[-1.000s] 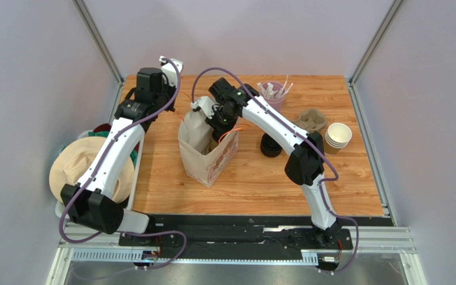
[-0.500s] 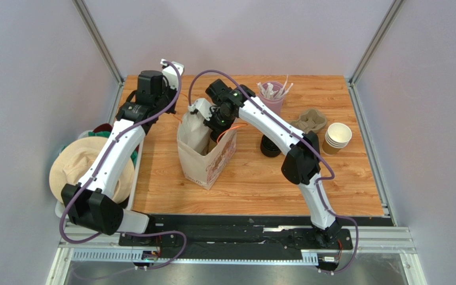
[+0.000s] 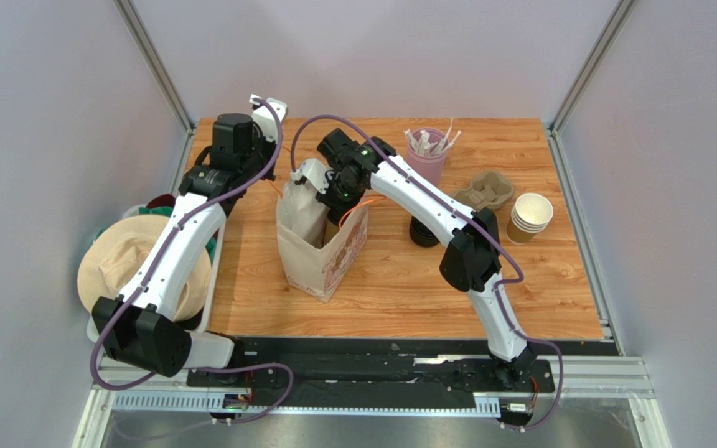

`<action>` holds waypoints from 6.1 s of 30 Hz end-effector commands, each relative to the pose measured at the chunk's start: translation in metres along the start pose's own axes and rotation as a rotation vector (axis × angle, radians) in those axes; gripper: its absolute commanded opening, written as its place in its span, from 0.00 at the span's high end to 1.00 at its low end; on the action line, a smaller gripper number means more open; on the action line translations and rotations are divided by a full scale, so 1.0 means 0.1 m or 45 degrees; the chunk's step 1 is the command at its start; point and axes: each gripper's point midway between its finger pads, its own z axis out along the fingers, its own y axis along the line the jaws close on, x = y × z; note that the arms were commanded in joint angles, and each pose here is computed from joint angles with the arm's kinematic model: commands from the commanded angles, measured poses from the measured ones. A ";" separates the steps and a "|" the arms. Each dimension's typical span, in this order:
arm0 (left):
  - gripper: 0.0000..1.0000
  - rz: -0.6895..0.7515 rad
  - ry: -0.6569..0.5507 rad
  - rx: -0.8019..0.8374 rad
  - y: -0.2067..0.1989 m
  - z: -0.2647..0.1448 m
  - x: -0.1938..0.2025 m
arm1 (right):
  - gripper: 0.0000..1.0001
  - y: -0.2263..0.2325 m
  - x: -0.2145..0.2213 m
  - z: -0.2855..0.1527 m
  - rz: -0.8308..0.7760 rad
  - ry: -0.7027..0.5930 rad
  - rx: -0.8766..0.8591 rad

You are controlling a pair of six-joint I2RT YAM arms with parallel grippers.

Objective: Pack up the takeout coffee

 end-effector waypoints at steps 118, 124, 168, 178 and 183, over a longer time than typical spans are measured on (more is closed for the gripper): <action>0.25 0.228 -0.341 0.512 -0.55 -1.20 -0.84 | 0.36 -1.94 0.50 -2.91 0.743 -0.924 0.840; 0.24 0.232 -0.308 0.523 -0.57 -1.22 -0.72 | 0.41 -2.35 0.77 -2.72 0.995 -0.946 0.804; 0.20 0.210 -0.241 0.548 -0.62 -1.00 -0.52 | 0.57 -2.62 1.51 -1.54 1.350 -0.627 0.613; 0.20 0.205 -0.233 0.551 -0.63 -0.97 -0.47 | 0.70 -2.63 1.48 -1.52 1.342 -0.632 0.610; 0.20 0.207 -0.235 0.556 -0.64 -0.96 -0.47 | 0.68 -2.65 1.43 -1.53 1.309 -0.650 0.608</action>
